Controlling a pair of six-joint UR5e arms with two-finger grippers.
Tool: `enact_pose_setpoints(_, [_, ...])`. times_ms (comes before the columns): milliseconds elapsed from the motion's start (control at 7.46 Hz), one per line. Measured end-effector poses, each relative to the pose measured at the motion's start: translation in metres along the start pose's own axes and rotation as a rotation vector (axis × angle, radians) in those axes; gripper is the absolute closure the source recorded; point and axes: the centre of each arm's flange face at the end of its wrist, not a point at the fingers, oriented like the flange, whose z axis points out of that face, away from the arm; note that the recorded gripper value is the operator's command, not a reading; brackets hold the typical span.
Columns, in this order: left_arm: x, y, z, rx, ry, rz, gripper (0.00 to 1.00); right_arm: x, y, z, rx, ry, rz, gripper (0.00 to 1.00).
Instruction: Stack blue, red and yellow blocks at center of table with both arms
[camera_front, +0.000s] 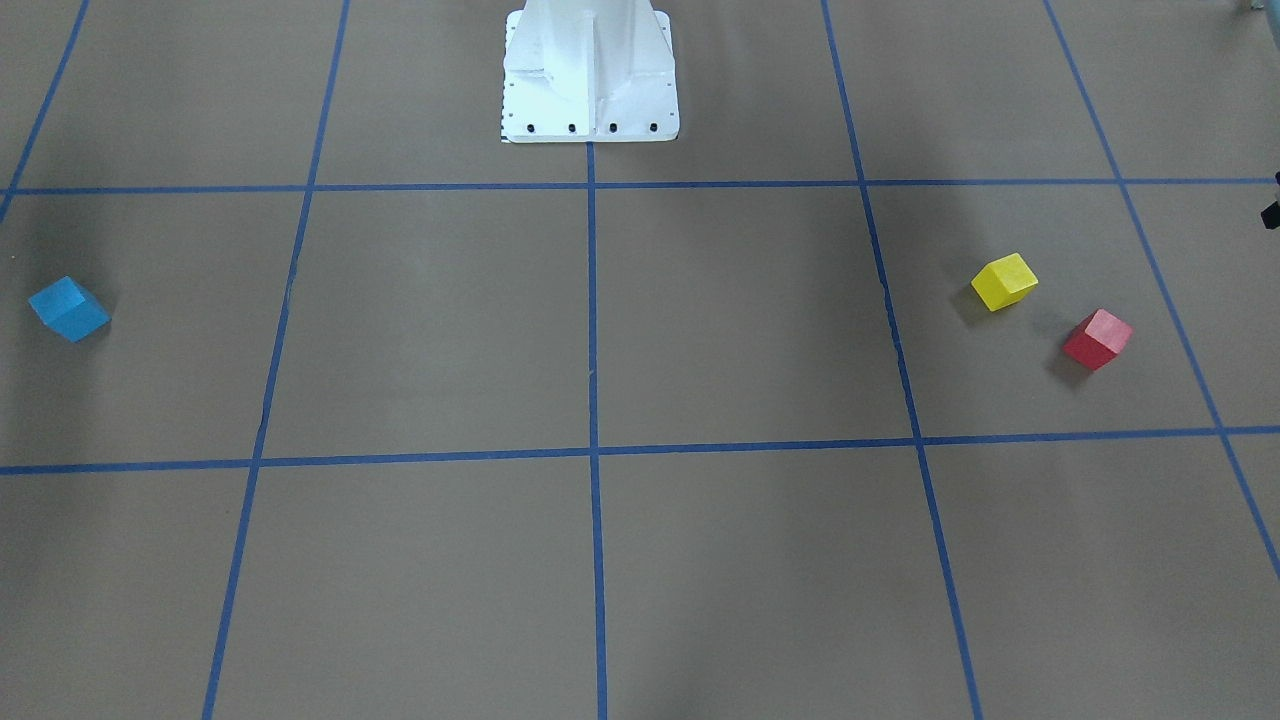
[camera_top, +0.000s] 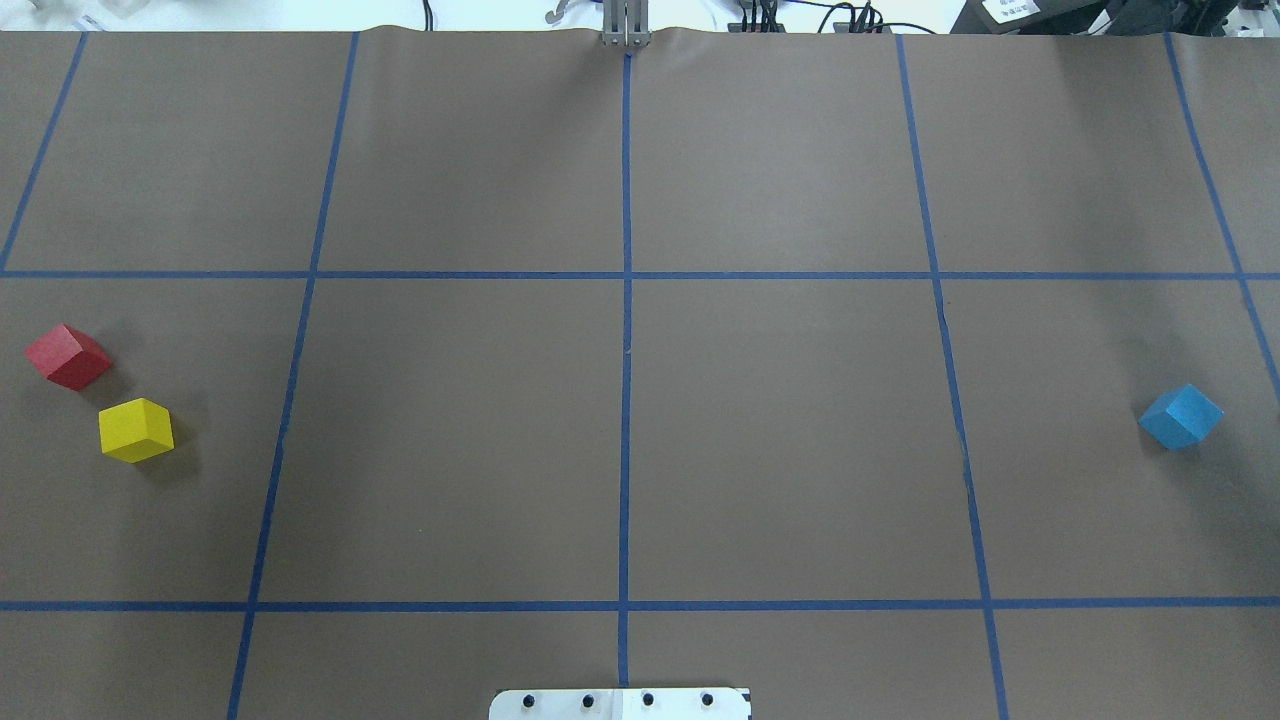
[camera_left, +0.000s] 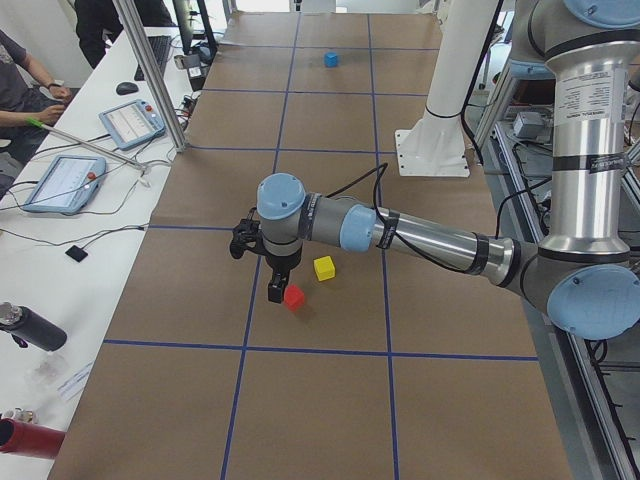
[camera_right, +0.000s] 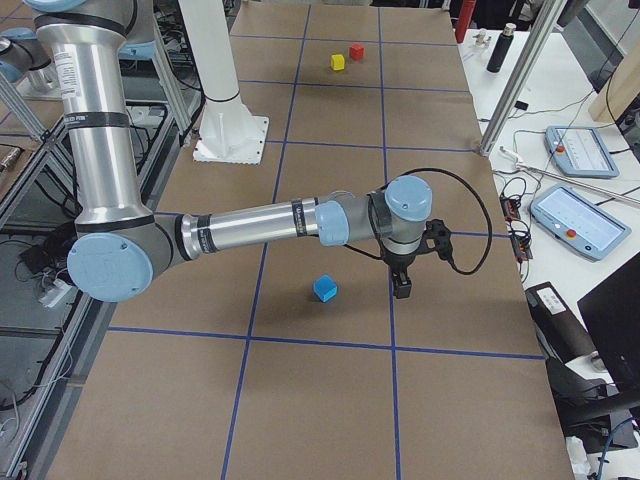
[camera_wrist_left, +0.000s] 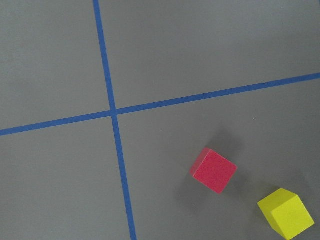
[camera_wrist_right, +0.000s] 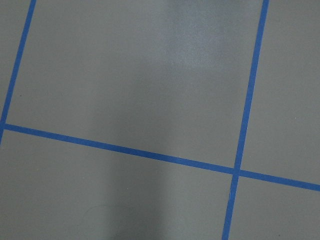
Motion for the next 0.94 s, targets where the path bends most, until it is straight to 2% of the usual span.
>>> enact_pose_setpoints(134, [0.001,0.0,0.001,-0.002,0.019,-0.002,0.0,-0.002,0.0,0.002,0.0,-0.003,-0.008,0.0])
enact_pose_setpoints(402, [-0.006,0.005,0.008,-0.018,0.031,-0.02,0.0,-0.022,0.007,0.018,0.032,-0.021,-0.111,0.0])
enact_pose_setpoints(536, [-0.013,0.015,0.015,-0.035,0.037,-0.038,0.0,-0.025,0.03,0.038,0.057,-0.036,-0.18,0.0])
enact_pose_setpoints(670, [-0.018,0.028,0.021,-0.05,0.055,-0.056,0.0,-0.023,0.068,0.061,0.081,-0.059,-0.218,0.01])
enact_pose_setpoints(805, [-0.021,0.036,0.025,-0.062,0.074,-0.071,0.0,-0.027,0.102,0.08,0.08,-0.097,-0.187,0.01])
enact_pose_setpoints(939, [-0.025,0.041,0.029,-0.071,0.083,-0.084,0.0,-0.037,0.124,0.1,0.044,-0.129,-0.124,0.01])
